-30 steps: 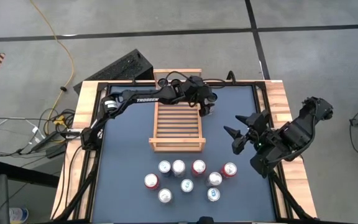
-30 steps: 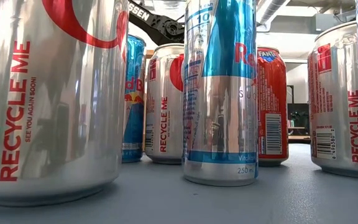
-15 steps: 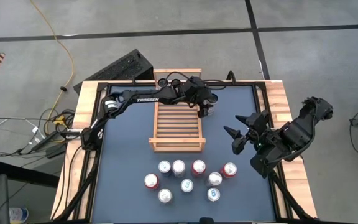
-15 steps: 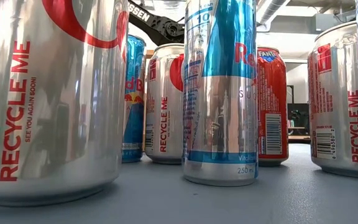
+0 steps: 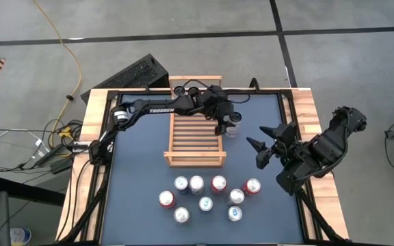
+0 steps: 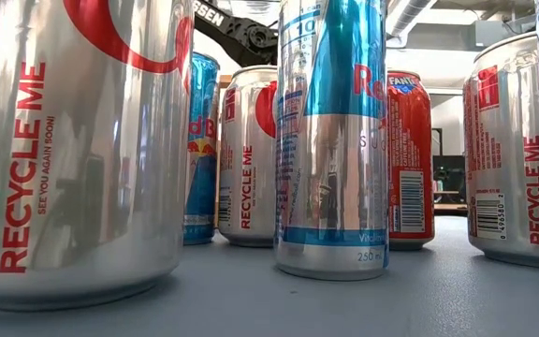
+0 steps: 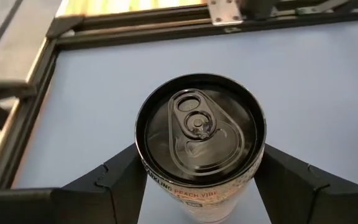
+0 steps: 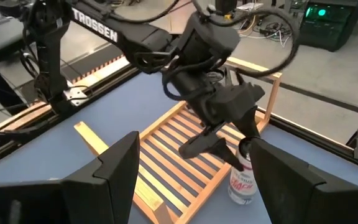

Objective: Place canned beverage on shelf
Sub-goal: Put the white soda can on the shelf aligned with the other white soda cans

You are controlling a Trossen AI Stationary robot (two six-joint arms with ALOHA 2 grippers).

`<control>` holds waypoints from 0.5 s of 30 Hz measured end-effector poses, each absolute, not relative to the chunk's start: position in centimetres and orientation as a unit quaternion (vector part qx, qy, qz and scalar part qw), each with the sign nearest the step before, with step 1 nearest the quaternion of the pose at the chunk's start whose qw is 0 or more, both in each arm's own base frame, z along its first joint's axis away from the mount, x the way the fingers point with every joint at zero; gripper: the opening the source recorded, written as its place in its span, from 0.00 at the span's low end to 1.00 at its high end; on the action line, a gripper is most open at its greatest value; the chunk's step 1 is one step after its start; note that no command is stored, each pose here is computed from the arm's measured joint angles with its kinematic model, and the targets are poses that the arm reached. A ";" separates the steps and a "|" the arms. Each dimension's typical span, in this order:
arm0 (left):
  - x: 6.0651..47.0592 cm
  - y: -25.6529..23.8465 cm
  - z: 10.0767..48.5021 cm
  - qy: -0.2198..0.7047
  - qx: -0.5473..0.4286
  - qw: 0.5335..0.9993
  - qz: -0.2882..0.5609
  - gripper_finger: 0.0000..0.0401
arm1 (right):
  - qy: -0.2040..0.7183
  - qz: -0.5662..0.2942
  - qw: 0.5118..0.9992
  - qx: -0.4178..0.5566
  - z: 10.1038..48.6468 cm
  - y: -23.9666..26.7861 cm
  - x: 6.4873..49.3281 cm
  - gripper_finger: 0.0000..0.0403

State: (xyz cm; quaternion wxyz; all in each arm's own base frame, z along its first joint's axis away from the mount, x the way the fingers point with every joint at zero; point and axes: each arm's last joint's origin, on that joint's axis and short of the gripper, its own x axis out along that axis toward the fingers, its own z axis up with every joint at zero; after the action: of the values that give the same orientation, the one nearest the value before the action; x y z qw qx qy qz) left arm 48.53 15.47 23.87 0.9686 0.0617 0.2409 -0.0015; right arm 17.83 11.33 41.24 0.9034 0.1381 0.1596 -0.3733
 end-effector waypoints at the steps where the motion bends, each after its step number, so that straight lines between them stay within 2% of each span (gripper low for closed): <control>1: 48.5 15.3 24.2 0.238 0.071 0.969 -0.005 0.59 | 0.159 -0.372 0.904 0.137 41.2 11.4 17.8 0.69; 9: 47.1 14.7 28.3 0.200 0.094 0.975 -0.033 0.59 | 0.158 -0.373 0.904 0.139 41.2 11.4 17.8 0.69; 15: 42.8 14.4 32.3 0.219 0.085 0.964 -0.126 0.59 | 0.147 -0.362 0.911 0.131 41.3 11.9 17.4 0.69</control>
State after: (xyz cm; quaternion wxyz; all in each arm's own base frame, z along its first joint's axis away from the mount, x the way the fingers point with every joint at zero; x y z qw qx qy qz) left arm 42.81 14.43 32.29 0.9637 0.0853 0.2194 -0.1262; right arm 17.42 11.90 41.32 0.9111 0.1306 0.1474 -0.3620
